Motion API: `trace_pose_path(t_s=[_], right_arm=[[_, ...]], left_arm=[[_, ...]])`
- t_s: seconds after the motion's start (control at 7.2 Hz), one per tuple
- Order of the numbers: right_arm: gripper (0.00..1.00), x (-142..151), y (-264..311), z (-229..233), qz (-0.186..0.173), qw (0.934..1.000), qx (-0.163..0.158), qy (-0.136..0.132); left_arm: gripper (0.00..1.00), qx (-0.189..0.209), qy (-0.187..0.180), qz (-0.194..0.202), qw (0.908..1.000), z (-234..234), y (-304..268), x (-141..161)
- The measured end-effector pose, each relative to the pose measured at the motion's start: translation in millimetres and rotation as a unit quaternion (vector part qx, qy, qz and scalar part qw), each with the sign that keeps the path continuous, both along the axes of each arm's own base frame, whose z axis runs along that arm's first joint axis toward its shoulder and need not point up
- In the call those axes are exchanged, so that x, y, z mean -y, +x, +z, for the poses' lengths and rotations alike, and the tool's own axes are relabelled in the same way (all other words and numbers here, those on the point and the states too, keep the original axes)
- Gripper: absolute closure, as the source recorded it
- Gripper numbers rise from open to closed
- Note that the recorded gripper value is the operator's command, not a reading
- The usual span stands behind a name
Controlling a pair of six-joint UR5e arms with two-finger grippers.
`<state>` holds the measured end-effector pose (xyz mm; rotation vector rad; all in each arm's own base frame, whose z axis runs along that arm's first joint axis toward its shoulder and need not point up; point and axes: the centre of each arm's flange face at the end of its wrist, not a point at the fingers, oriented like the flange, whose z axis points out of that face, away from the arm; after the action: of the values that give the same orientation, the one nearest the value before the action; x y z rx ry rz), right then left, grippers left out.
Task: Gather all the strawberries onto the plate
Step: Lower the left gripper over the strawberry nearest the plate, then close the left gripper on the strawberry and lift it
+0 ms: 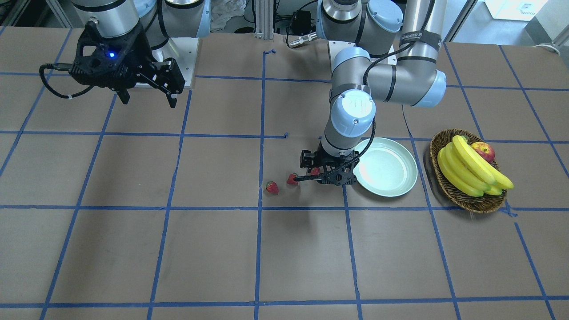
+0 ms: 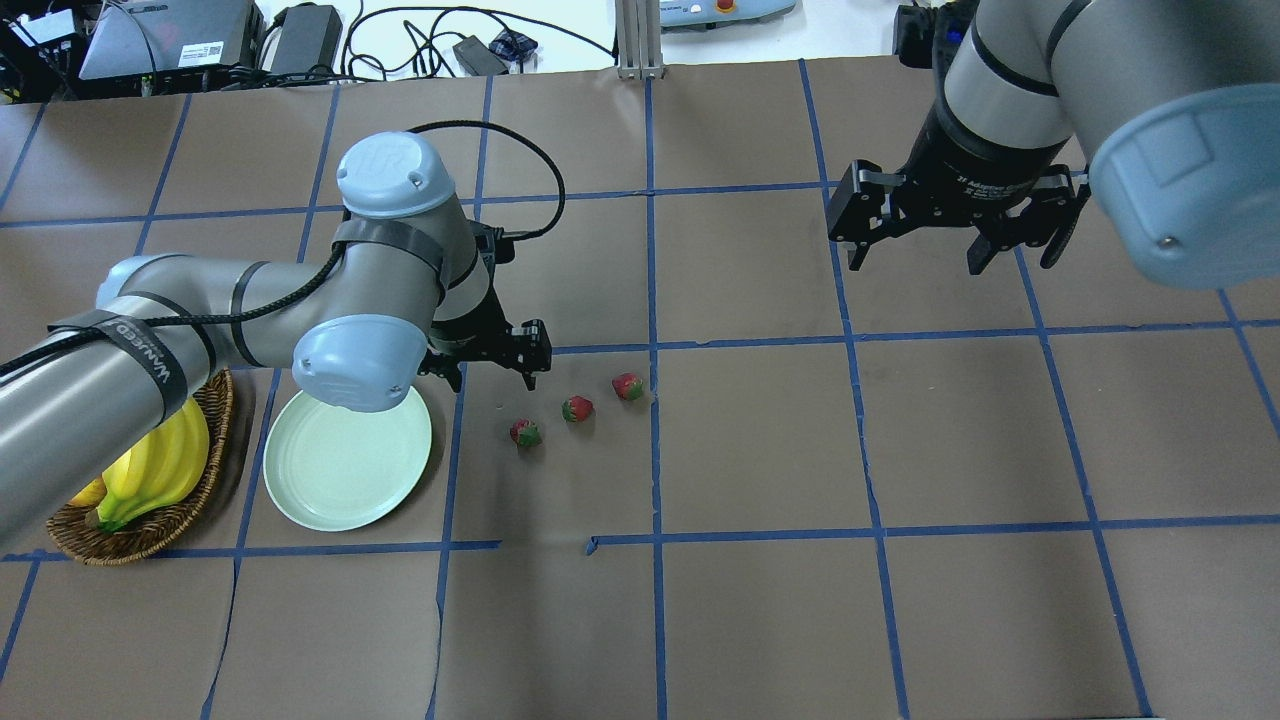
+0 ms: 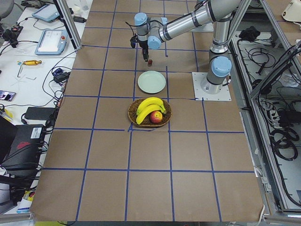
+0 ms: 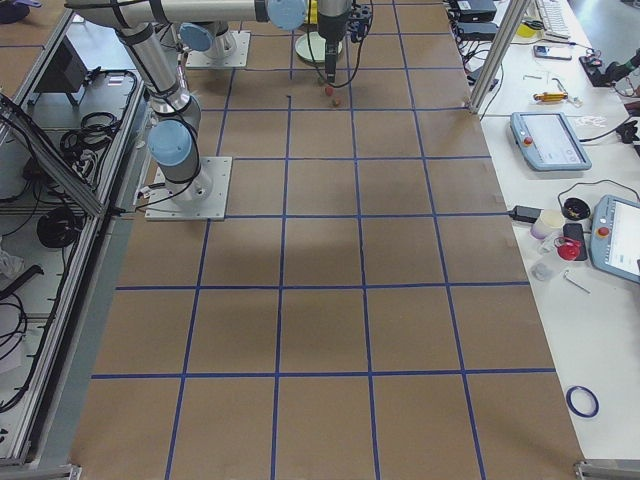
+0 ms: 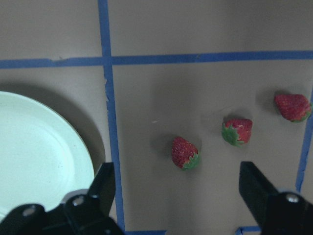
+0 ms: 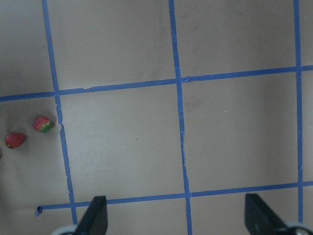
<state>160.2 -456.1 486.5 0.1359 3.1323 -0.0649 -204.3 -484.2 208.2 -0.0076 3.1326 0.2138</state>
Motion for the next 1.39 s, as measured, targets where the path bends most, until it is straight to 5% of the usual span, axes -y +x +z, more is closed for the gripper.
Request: trace_pose_path(t_s=[0.42, 0.83, 1.39], right_arm=[[0.0, 0.3, 0.4, 0.9, 0.0, 1.0, 0.001, -0.001], [0.0, 0.1, 0.5, 0.8, 0.0, 1.0, 0.0, 0.0], [0.0, 0.3, 0.6, 1.8, 0.001, 1.0, 0.0, -0.002]], left_arm=[[0.39, 0.001, 0.014, 0.002, 0.9999, -32.4, -4.8, -6.2], [0.87, 0.004, 0.021, -0.012, 0.9997, -40.8, -16.4, -13.5], [0.92, 0.024, -0.011, -0.045, 0.9987, -4.2, -9.7, 6.5]])
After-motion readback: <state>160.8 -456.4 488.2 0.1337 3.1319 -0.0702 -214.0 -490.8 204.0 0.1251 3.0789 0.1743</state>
